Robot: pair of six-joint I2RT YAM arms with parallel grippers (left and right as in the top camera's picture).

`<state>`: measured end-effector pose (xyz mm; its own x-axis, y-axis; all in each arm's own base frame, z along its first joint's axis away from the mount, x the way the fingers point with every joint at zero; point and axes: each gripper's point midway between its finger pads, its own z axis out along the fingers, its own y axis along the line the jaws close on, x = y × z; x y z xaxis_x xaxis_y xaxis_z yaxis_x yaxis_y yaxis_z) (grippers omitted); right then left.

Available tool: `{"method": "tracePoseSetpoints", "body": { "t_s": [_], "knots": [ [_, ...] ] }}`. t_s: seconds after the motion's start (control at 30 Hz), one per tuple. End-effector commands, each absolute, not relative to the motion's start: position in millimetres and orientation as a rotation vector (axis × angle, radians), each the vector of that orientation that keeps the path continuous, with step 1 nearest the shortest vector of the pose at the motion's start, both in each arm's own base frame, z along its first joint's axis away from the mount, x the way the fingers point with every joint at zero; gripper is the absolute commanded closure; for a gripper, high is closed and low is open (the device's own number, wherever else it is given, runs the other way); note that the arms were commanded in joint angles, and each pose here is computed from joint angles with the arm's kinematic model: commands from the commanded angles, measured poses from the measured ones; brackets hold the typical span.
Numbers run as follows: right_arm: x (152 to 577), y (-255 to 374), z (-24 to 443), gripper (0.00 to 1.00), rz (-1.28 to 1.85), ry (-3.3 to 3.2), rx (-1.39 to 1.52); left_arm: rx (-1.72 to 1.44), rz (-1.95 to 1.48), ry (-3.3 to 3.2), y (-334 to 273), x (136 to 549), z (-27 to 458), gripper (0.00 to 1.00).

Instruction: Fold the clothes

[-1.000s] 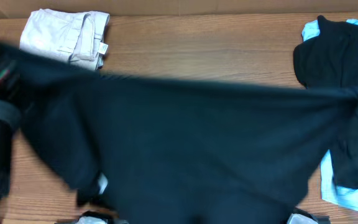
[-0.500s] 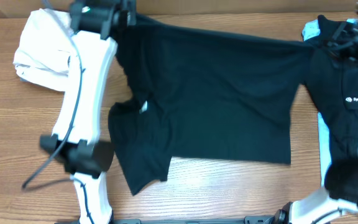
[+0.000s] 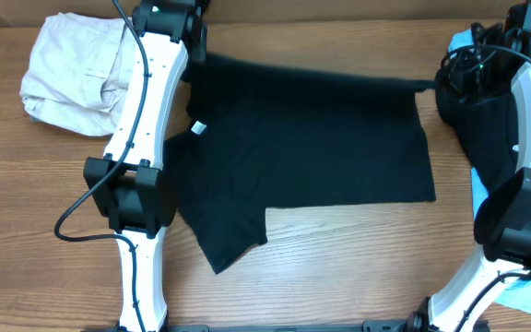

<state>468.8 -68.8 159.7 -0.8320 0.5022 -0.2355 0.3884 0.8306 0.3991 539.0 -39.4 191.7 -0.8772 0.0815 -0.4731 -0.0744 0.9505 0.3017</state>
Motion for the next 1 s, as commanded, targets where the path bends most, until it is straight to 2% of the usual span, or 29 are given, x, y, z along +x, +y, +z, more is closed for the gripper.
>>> {"method": "tracePoseSetpoints", "body": {
  "t_s": [0.0, 0.3, 0.5, 0.7, 0.97],
  "knots": [
    [462.7, -88.4, 159.1, 0.96, 0.349, 2.681, 0.67, -0.036, 0.404, 2.653, -35.1, 524.3, 194.8, 0.96],
    [459.5, -86.8, 132.0, 0.96, 0.359, 2.704, 0.681, -0.02, 0.343, 2.746, -38.3, 511.4, 174.9, 0.96],
    [463.5, -69.2, 146.8, 0.96, 0.519, 2.676, 0.645, -0.032, 0.329, 2.739, -35.0, 510.3, 181.7, 0.96],
    [457.6, -66.7, 220.4, 0.96, 0.582, 2.563, 0.592, -0.082, 0.286, 2.593, -25.2, 498.1, 261.7, 0.96],
    [393.1, -70.7, 371.7, 0.96, 0.482, 2.319, 0.509, -0.161, 0.208, 2.258, -5.7, 434.3, 412.2, 0.96]
  ]
}}
